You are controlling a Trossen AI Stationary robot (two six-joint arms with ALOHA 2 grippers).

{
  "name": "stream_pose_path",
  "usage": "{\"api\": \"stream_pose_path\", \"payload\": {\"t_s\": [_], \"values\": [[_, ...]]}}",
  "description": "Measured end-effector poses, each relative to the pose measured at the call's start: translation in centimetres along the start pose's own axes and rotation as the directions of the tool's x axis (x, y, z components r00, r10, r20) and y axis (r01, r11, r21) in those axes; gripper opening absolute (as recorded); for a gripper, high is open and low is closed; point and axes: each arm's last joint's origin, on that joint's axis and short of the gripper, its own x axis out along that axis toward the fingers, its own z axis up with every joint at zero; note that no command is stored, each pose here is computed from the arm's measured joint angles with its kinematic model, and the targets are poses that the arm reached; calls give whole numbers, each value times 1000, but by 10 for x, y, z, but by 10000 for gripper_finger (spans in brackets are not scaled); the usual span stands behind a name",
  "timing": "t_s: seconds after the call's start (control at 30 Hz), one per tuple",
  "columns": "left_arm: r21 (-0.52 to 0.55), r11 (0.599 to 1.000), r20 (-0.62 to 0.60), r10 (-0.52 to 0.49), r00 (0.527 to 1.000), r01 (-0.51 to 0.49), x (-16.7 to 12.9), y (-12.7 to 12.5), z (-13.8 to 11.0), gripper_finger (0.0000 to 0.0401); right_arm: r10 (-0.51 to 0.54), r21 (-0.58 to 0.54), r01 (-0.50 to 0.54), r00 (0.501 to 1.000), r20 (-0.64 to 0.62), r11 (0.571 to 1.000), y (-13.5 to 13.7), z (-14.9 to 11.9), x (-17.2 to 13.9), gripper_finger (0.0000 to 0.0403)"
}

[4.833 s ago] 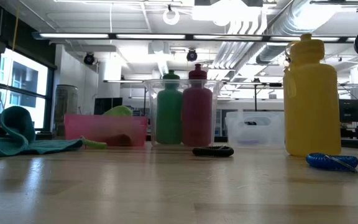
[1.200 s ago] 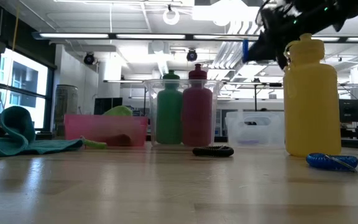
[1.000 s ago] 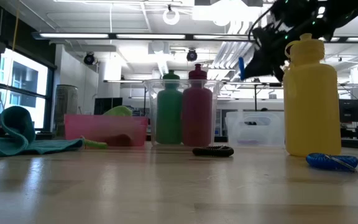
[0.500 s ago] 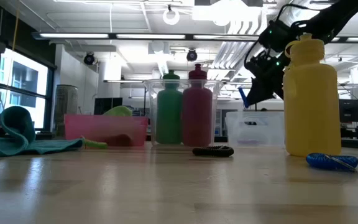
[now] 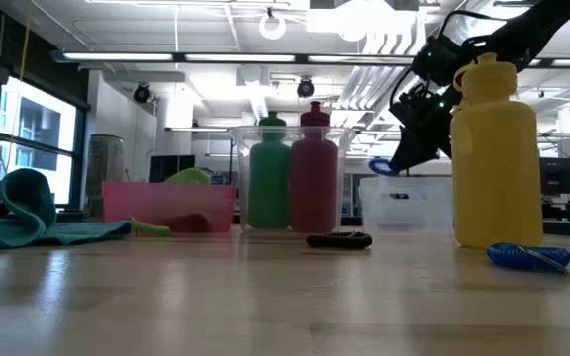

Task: Pick & Place Sports Items
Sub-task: Put the right blue spring keychain into the right transparent bin, then put the orange spring keychain into the right transparent bin

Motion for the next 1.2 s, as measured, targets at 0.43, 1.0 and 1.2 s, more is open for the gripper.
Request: {"api": "stream_pose_path", "payload": {"t_s": [0.43, 1.0, 1.2], "values": [[13, 986, -219, 163, 962, -165, -4, 9, -23, 216, 46, -4, -46, 997, 67, 999, 4, 7, -20, 109], [59, 992, -239, 125, 963, -115, -42, -26, -7, 216, 209, 93, -225, 966, 153, 970, 7, -6, -119, 181], [44, 994, -284, 105, 953, -96, -46, -42, -15, 216, 400, 123, -430, 892, 212, 894, 11, -11, -149, 182]]}}
